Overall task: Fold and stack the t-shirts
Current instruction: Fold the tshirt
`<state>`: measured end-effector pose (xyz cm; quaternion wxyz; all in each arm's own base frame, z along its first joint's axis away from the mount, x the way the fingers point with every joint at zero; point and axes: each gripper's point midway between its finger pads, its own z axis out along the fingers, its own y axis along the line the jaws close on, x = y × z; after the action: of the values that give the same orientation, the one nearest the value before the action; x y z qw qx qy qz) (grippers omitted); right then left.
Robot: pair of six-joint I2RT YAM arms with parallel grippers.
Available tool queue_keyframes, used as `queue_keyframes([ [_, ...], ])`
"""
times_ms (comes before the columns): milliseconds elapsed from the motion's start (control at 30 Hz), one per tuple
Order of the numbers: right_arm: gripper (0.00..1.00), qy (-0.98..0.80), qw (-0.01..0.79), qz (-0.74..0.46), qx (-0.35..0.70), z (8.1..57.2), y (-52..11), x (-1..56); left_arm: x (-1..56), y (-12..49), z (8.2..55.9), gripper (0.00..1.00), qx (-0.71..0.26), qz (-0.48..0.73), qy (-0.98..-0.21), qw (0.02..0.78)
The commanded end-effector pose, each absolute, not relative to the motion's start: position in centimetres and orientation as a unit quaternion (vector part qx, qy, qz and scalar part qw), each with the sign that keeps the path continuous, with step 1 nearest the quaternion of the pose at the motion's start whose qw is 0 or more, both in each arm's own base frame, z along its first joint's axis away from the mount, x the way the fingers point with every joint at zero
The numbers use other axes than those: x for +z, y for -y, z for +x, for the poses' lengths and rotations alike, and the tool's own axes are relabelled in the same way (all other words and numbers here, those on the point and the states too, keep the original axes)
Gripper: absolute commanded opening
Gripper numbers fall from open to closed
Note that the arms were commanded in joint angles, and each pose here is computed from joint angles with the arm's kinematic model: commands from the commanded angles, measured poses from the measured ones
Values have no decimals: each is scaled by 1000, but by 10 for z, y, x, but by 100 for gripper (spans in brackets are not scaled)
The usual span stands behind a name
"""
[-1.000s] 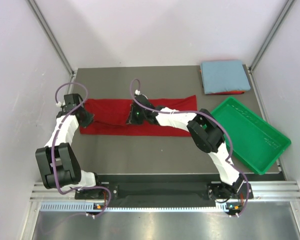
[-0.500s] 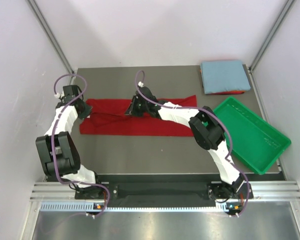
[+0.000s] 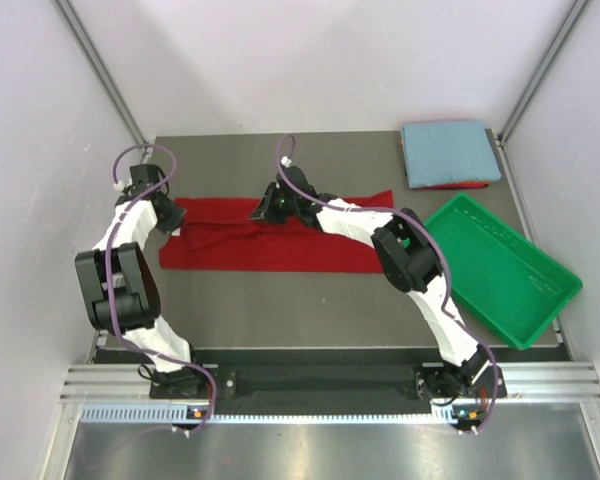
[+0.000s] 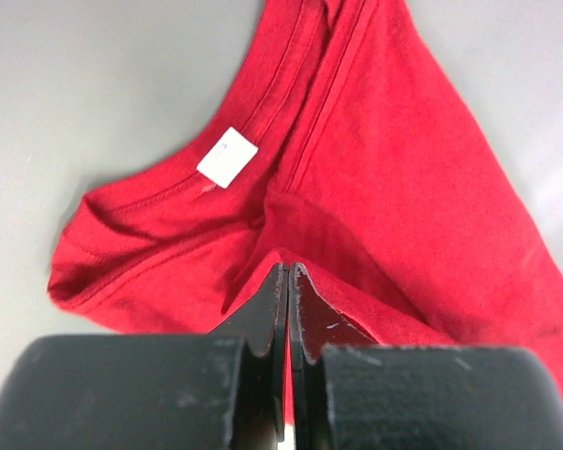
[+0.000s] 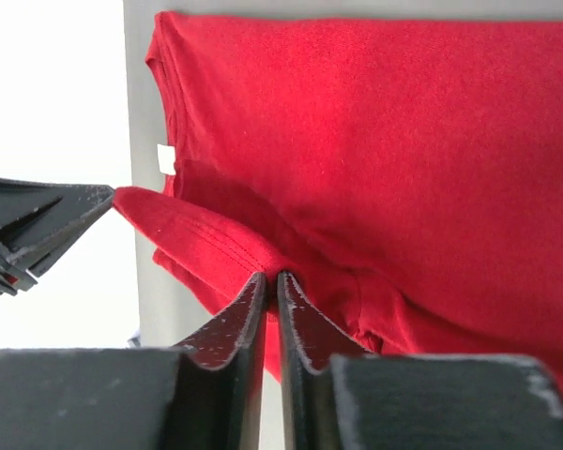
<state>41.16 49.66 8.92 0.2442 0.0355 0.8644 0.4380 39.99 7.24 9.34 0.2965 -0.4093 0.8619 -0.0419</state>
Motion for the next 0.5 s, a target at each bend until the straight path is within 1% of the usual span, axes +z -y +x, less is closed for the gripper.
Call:
queue_keyframes([
  [0,12,-841,261,27,474,426,-508,115,109,-83,422,0,-35,-399,-857,324],
  [33,16,-839,259,23,478,426,-509,118,103,-84,424,2,-31,-398,-860,318],
  [67,18,-837,263,23,480,429,-509,120,104,-86,428,9,-31,-396,-860,320],
  [100,24,-834,266,21,482,431,-508,125,108,-88,433,14,-29,-395,-858,325],
  [133,27,-834,268,19,483,432,-507,127,108,-89,436,17,-27,-391,-860,327],
  [200,32,-833,274,10,480,434,-502,132,112,-93,440,21,-20,-390,-860,330],
  [333,34,-836,281,3,472,433,-491,137,113,-92,430,22,7,-371,-872,319],
  [400,34,-835,287,-3,469,432,-487,144,108,-83,423,22,15,-358,-881,309],
  [467,31,-837,288,-7,465,429,-484,143,112,-66,423,22,-5,-337,-886,319],
])
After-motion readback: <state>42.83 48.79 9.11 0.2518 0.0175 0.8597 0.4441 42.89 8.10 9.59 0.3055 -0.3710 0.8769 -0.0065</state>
